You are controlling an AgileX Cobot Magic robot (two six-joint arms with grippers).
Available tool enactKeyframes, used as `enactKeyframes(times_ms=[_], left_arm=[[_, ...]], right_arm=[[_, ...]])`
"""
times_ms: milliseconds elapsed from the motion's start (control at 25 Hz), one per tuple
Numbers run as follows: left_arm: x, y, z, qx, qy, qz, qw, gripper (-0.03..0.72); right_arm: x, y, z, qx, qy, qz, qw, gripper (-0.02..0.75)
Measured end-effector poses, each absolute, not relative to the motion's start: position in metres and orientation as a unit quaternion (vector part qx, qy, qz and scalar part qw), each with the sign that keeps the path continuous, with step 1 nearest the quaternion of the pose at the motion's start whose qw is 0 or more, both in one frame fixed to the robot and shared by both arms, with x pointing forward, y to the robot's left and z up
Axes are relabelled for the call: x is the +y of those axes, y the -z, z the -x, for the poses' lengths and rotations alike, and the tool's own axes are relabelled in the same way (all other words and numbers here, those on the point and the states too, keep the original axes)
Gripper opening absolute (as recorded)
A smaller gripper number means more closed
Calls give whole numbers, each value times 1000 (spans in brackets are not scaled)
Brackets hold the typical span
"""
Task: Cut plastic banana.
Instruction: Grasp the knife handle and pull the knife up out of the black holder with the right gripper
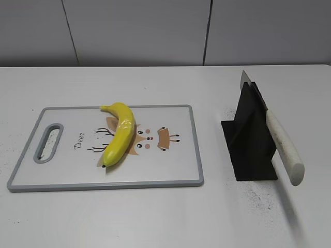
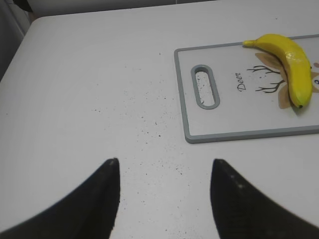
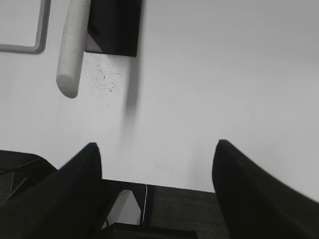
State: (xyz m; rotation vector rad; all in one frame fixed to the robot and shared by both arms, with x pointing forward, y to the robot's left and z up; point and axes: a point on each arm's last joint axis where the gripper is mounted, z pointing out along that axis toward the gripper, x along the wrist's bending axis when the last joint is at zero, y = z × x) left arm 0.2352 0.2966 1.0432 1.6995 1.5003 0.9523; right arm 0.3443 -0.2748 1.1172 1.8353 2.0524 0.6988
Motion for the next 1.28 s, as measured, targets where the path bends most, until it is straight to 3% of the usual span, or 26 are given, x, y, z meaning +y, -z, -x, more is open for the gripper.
enactKeyframes(times_ms=[640, 1280], left_arm=[[297, -1043, -235, 575, -365, -651, 335, 553], [297, -1043, -235, 575, -365, -651, 335, 553]], right_arm=[[-213, -1105, -417, 748, -161, -641, 65, 525], [-174, -1024, -488, 745, -92, -661, 3, 525]])
